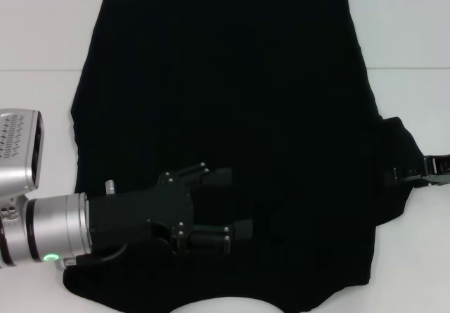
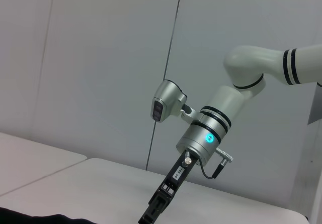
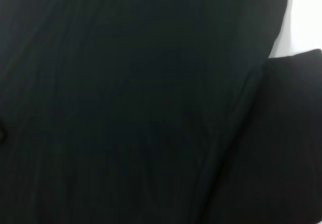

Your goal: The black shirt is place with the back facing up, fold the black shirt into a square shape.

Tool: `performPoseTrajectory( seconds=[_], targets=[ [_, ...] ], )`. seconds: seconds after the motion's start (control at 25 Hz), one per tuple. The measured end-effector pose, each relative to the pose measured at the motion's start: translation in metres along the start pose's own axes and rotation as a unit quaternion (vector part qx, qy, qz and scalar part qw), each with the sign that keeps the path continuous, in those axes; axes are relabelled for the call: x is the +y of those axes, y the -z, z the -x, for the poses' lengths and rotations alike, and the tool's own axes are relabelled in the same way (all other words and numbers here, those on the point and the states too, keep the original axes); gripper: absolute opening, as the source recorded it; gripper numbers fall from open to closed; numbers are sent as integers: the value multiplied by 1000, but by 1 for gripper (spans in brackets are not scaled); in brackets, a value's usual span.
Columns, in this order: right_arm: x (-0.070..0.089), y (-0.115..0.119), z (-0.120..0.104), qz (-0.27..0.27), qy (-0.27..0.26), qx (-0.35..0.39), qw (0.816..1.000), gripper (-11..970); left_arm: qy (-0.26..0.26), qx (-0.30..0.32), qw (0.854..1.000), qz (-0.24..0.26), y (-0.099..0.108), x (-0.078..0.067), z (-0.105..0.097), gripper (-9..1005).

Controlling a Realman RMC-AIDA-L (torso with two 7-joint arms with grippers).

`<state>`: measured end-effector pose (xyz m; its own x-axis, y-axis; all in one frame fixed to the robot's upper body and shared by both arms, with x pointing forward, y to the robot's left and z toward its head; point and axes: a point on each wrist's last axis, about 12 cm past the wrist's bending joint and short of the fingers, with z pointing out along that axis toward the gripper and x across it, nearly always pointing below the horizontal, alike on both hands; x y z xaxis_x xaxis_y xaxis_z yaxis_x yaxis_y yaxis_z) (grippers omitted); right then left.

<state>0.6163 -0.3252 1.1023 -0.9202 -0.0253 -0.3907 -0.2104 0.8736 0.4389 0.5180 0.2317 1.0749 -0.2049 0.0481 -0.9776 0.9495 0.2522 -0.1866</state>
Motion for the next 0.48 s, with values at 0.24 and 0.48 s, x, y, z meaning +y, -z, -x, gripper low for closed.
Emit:
performPoseTrajectory(
  seconds=[0.24, 0.48],
  targets=[
    [0, -7, 0, -16, 7, -6, 1000, 701, -1, 1, 1000, 3, 1, 1, 0, 960],
    [3, -11, -2, -13, 7, -3, 1000, 586, -1, 2, 1000, 5, 2, 2, 0, 960]
  ],
)
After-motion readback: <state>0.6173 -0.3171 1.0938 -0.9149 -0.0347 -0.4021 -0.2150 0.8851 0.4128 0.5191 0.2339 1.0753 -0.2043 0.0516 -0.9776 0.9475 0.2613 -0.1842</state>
